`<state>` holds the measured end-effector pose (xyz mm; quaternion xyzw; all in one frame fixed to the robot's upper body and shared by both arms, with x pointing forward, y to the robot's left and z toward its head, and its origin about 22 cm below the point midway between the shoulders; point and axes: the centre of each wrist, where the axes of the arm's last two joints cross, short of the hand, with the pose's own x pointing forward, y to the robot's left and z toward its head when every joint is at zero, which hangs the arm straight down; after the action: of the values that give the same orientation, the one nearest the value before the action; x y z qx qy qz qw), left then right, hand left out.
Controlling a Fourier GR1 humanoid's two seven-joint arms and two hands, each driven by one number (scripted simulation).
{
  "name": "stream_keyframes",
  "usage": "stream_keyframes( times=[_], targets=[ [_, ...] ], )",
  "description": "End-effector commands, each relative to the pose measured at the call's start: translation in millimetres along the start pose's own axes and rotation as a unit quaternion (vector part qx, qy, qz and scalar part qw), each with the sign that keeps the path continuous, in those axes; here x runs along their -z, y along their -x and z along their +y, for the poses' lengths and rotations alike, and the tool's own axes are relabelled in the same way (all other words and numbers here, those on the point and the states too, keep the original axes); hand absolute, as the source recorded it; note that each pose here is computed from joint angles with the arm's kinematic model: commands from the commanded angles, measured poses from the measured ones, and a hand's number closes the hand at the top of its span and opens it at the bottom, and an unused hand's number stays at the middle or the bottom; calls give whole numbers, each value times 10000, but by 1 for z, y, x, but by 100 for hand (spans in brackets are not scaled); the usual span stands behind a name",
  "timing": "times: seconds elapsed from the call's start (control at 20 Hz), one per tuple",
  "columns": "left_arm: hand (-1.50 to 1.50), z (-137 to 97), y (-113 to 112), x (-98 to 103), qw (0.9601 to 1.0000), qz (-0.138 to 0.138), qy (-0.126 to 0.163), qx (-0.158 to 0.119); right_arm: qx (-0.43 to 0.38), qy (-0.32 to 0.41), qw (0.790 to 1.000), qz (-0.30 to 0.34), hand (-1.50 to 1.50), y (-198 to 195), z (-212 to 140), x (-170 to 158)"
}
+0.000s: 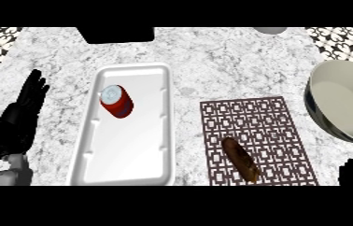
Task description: Pick the tomato from the placemat and place it in the bowl
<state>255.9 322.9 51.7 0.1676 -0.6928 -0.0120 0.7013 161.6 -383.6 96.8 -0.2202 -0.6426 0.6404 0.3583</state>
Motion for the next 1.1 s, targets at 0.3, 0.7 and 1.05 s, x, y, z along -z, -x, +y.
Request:
stream_keyframes(
  times=[0.3, 0.7, 1.05],
  targets=[
    [0, -8, -5, 2, 10000, -48, 36, 36, 840, 2012, 9755, 280, 150, 1, -90, -73],
    [0, -6, -7, 16, 9995, -146, 290, -9, 1357, 2067, 9645, 931, 150, 46, -131, -75],
    [0, -31, -27, 24, 9990, -217, 381, -68, 1668, 2027, 9593, 1042, 150, 96, -120, -33]
  ],
)
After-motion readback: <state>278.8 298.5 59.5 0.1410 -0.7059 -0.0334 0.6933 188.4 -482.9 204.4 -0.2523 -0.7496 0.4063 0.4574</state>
